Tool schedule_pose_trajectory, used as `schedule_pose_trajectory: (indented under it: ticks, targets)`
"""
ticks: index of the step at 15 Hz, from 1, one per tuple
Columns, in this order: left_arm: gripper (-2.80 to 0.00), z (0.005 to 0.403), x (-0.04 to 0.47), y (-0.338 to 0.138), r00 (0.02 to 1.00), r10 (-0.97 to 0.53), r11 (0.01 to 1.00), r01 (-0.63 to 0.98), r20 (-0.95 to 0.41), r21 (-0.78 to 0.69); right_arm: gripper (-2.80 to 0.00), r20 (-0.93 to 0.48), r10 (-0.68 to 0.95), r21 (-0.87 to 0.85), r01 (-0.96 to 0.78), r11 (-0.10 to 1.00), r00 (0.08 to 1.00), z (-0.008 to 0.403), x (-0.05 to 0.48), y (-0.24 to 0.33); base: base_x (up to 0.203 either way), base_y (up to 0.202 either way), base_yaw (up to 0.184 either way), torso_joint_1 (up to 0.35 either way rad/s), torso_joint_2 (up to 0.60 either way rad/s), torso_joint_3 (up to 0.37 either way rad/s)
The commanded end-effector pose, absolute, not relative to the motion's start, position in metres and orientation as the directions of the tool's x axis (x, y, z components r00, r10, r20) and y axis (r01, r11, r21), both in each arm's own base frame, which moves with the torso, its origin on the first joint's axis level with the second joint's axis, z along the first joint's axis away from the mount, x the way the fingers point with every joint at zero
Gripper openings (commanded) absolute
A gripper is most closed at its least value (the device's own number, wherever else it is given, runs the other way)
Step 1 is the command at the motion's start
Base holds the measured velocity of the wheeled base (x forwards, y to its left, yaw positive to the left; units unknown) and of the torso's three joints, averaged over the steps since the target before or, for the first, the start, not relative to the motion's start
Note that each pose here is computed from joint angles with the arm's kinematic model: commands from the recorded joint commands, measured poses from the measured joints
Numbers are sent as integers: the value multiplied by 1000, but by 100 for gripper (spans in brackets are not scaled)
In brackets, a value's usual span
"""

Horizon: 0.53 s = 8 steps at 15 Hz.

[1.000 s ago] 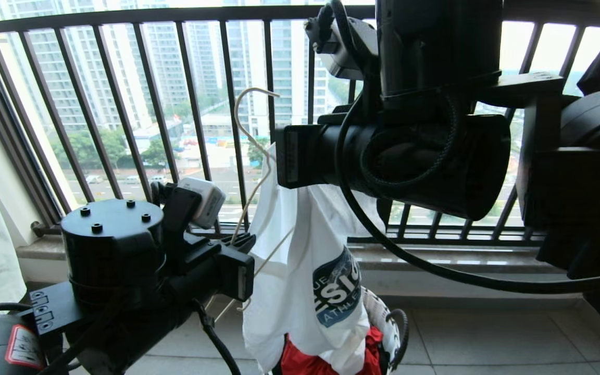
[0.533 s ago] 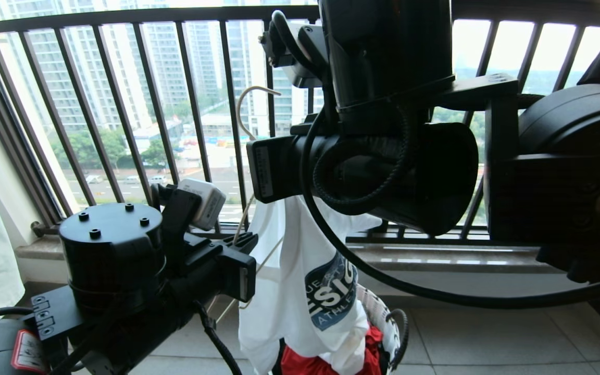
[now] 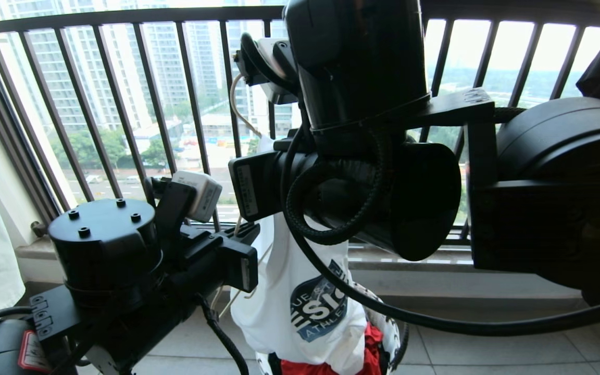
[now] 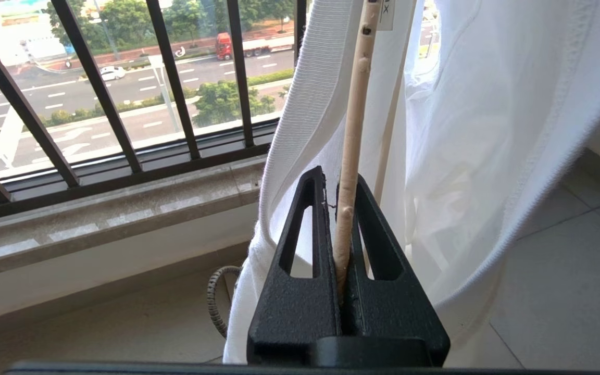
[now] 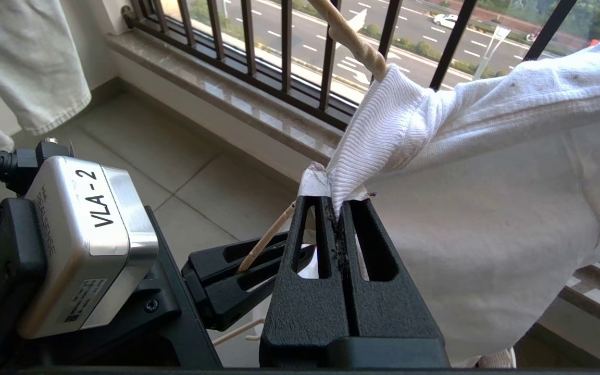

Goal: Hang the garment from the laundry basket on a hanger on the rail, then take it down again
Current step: Hang the clothes on the clothes rack

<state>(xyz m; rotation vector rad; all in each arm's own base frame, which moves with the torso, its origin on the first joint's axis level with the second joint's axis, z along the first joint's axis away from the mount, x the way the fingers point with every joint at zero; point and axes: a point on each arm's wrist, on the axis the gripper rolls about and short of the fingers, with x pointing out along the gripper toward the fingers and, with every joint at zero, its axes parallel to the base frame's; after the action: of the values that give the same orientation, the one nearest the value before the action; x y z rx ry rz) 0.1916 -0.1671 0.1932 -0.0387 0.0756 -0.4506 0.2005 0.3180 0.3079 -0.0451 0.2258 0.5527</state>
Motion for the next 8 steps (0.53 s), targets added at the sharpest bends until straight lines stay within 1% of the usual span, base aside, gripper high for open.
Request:
schedule_pose_trajectory:
  ticks: [1, 4, 5, 8]
  targets:
    - [-280, 193, 192, -168, 898, -436, 900, 433, -61, -55, -280, -228, 512, 15, -523, 852, 828, 307, 200, 319, 0, 0, 0, 0, 0, 0]
    - [-280, 195, 192, -168, 899, -435, 899, 432, -40, -76, -280, -226, 509, 14, -520, 854, 830, 307, 199, 320, 0, 0, 0, 0, 0, 0]
    - [-280, 196, 193, -168, 900, -435, 898, 432, -34, -80, 0, -226, 510, 14, -520, 854, 830, 307, 199, 320, 0, 0, 0, 0, 0, 0]
    - [-280, 199, 192, -168, 901, -434, 898, 431, -17, -85, 0, -225, 502, 12, -513, 858, 835, 308, 198, 317, 0, 0, 0, 0, 0, 0]
